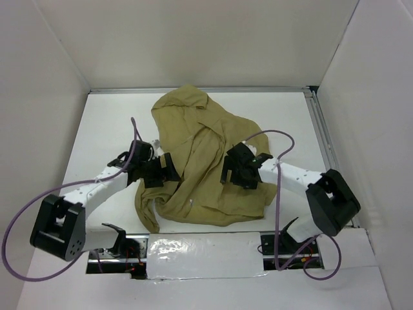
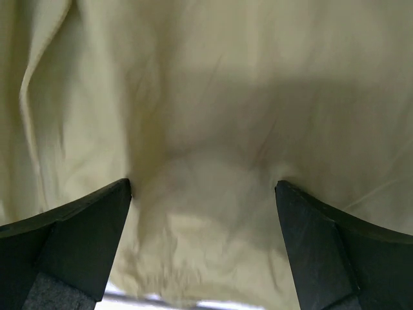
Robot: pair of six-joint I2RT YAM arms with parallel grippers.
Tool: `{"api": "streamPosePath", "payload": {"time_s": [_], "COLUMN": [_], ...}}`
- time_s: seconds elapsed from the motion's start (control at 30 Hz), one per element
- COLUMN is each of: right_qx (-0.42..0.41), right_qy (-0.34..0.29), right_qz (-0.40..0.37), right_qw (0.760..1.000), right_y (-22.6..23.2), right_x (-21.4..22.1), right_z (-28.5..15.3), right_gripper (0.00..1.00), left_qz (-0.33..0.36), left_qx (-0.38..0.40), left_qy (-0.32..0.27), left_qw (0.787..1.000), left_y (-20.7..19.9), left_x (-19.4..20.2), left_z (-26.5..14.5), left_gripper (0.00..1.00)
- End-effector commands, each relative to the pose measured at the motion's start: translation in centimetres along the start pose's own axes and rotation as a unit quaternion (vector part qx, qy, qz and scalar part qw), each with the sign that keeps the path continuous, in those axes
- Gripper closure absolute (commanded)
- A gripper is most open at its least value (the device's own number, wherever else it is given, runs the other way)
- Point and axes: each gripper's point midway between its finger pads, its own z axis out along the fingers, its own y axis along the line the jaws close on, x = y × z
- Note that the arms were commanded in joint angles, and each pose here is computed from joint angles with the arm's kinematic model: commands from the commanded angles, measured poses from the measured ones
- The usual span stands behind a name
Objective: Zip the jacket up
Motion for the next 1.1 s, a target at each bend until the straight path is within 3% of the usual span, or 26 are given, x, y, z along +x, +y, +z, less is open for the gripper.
{"api": "streamPosePath", "payload": {"time_s": [0.0, 0.13, 0.27, 0.43, 0.6, 0.7, 0.77, 0.83, 0.87, 0.93, 0.97, 1.0, 1.07], "right_qx": [0.005, 0.087, 0.110, 0.070, 0.062, 0.049, 0.054, 0.053, 0.047, 0.024, 0.006, -0.012, -0.037], "right_qy": [-0.020, -0.026, -0.020, -0.044, -0.106, -0.140, -0.180, -0.186, -0.186, -0.171, -0.164, -0.155, -0.139], "right_qz": [0.049, 0.073, 0.104, 0.151, 0.151, 0.107, 0.074, 0.057, 0.056, 0.041, 0.044, 0.028, 0.027], "right_qw": [0.999, 0.993, 0.988, 0.985, 0.981, 0.983, 0.979, 0.980, 0.980, 0.984, 0.986, 0.987, 0.989], "right_y": [-0.1, -3.2, -5.0, -6.3, -6.6, -4.8, -3.9, -2.4, -1.9, -0.5, 0.3, 1.2, 2.4], "right_x": [-2.9, -6.7, -10.7, -18.2, -26.3, -27.3, -26.7, -23.8, -22.7, -18.7, -17.4, -14.8, -12.4], "right_z": [1.3, 3.6, 5.2, 7.0, 4.7, 1.0, -2.1, -3.9, -4.5, -4.9, -5.1, -5.0, -5.0], "right_gripper": [0.01, 0.01, 0.01, 0.01, 0.01, 0.01, 0.00, 0.00, 0.00, 0.00, 0.00, 0.00, 0.00], "left_qz": [0.024, 0.008, 0.001, -0.003, 0.018, 0.035, 0.045, 0.056, 0.069, 0.042, 0.030, -0.005, -0.059], "left_qx": [0.070, 0.025, 0.020, 0.016, 0.053, 0.053, 0.048, 0.043, 0.062, 0.021, 0.028, -0.027, -0.062], "left_qy": [-0.027, 0.015, 0.002, 0.052, 0.031, -0.002, -0.012, -0.043, -0.085, -0.064, -0.096, -0.085, -0.079], "left_qw": [0.997, 1.000, 1.000, 0.999, 0.998, 0.998, 0.998, 0.997, 0.992, 0.997, 0.995, 0.996, 0.993], "left_y": [-3.5, -2.2, -2.8, -2.6, -5.5, -8.3, -8.9, -9.4, -11.4, -7.4, -8.1, -4.2, -0.8], "left_x": [-3.2, -4.8, -9.3, -12.0, -18.7, -22.4, -22.0, -20.4, -20.7, -16.0, -15.5, -12.8, -9.2], "left_z": [1.1, 5.2, 8.5, 15.2, 19.0, 16.3, 14.2, 10.1, 5.3, 4.2, 0.5, 0.6, -1.5], "left_gripper": [0.01, 0.01, 0.01, 0.01, 0.01, 0.01, 0.01, 0.01, 0.01, 0.01, 0.01, 0.01, 0.01]}}
